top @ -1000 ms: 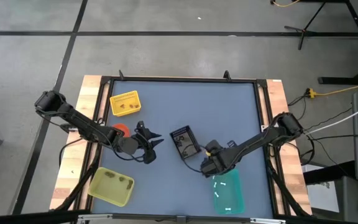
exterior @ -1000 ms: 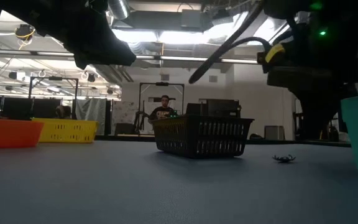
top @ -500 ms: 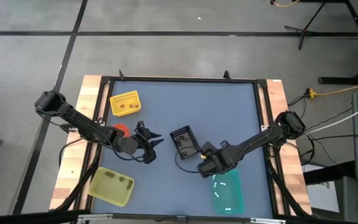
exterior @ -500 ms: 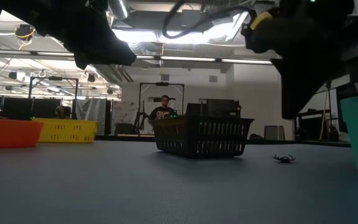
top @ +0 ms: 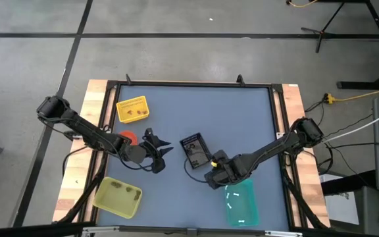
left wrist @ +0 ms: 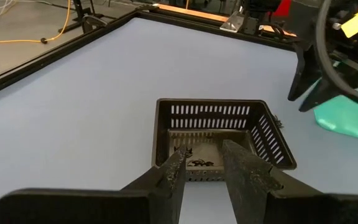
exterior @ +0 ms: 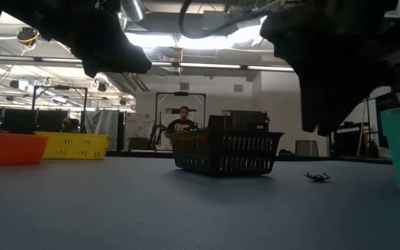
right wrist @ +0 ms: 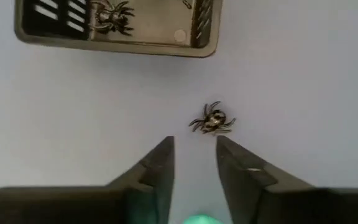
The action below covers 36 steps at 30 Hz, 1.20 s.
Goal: Sort Halloween decoration
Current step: Put the black spider toy into the black bin
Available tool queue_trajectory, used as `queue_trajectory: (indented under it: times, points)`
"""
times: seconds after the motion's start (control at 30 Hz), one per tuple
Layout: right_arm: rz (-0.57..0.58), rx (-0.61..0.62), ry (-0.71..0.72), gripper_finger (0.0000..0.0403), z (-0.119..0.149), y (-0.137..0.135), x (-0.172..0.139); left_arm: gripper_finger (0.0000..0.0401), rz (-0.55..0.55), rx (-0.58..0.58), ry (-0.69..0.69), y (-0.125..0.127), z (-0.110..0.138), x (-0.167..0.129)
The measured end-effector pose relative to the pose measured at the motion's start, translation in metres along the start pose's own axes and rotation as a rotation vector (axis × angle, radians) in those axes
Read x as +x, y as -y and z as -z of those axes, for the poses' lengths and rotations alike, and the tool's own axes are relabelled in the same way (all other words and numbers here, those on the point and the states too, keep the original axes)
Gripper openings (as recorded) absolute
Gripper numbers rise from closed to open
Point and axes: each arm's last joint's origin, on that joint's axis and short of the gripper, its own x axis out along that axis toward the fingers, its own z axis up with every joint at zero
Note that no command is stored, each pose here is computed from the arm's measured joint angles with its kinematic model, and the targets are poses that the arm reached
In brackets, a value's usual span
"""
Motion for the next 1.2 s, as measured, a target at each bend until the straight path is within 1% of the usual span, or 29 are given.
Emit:
queue_trajectory:
  times: [0.17,0.27,0.37,0.53,0.7,0.8,0.9,1.2]
  points:
    - [-0.087,0.012,-0.004,0.0169,0.0,-0.009,0.0,0.0092,0.0,0.001,0.0,0.0,0.0,0.0]
    - [-0.14,0.013,0.004,0.0184,-0.001,-0.014,-0.001,0.0092,0.0,0.001,0.0,0.0,0.0,0.0]
    - [-0.164,0.033,0.007,0.019,-0.001,-0.017,0.002,0.0092,0.0,0.001,0.0,0.0,0.0,0.0]
    - [-0.128,0.14,-0.007,0.0191,0.001,-0.015,0.006,0.0092,0.0,0.002,0.0,0.0,0.0,0.0]
    - [-0.045,0.244,-0.01,0.0191,0.002,-0.01,0.012,0.0092,0.0,0.002,0.0,0.0,0.0,0.0]
    - [0.015,0.282,-0.006,0.0191,0.004,-0.005,0.017,0.0092,0.0,0.004,-0.002,0.0,0.0,0.0]
    - [0.067,0.302,0.011,0.0191,0.004,-0.001,0.019,0.0092,-0.001,0.004,-0.002,0.0,0.0,0.0]
    - [0.076,0.326,0.058,0.0191,0.003,0.0,0.02,0.0092,-0.002,0.006,-0.004,0.0,0.0,0.0]
